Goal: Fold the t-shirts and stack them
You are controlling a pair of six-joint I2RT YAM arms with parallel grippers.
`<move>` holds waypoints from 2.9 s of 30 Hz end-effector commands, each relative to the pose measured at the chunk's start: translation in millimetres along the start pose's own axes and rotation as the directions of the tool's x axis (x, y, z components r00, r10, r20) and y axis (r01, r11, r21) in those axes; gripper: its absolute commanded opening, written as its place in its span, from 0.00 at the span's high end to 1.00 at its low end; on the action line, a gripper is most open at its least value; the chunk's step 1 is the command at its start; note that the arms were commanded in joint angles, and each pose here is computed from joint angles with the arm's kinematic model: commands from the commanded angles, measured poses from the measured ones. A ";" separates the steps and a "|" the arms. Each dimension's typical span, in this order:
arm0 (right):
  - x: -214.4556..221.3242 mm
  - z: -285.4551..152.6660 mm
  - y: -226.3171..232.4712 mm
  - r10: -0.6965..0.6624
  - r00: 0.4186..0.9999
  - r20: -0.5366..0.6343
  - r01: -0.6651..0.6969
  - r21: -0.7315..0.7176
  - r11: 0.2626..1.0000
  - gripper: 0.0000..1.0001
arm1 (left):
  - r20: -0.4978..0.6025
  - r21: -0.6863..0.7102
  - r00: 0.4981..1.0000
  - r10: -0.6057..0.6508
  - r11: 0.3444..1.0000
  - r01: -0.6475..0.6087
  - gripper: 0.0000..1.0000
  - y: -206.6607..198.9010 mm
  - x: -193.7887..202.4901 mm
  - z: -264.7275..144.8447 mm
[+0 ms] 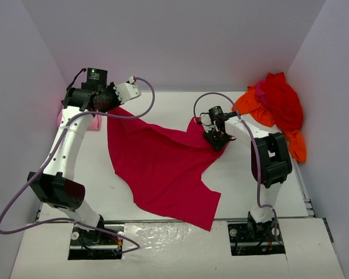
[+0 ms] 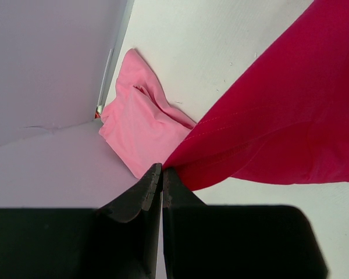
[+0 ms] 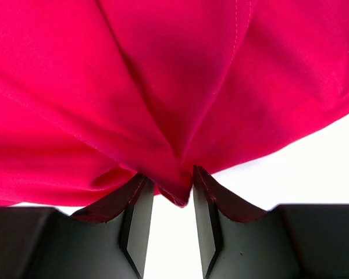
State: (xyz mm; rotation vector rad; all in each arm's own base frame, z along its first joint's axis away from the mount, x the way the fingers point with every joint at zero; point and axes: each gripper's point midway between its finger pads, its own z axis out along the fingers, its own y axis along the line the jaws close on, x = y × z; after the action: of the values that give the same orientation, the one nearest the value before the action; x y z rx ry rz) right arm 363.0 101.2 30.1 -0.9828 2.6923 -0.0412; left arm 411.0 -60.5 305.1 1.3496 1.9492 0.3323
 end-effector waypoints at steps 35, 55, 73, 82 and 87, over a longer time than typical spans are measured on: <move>-85.0 -256.3 -177.9 -0.046 0.868 0.494 -0.344 0.667 0.660 1.00 | 0.212 -0.508 0.956 -0.201 0.813 0.283 1.00 117.7 -22.1 -108.2; -15.5 -546.4 -116.1 -0.287 0.368 0.885 -0.642 0.465 0.610 1.00 | 0.709 -0.530 0.701 -0.073 0.601 0.598 1.00 77.9 -55.1 -409.3; 59.6 -512.5 -54.4 -0.228 0.481 0.846 -0.491 0.476 0.729 1.00 | 0.702 -0.517 0.708 -0.079 0.627 0.582 1.00 -27.9 -1.8 -469.8; 65.3 -469.8 -43.3 -0.180 0.554 0.813 -0.412 0.456 0.789 1.00 | 0.602 -0.615 0.792 -0.100 0.576 0.539 1.00 -38.4 31.9 -470.6; 48.9 -450.0 -48.7 -0.167 0.594 0.787 -0.370 0.451 0.812 1.00 | 0.568 -0.577 0.810 -0.144 0.632 0.517 1.00 -24.1 23.4 -439.4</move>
State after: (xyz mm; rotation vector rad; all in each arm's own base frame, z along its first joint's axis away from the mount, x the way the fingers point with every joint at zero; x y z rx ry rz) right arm 214.3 16.5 456.6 -0.4942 1.6599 -0.2057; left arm 49.4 13.6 575.5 0.5142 1.3250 0.3415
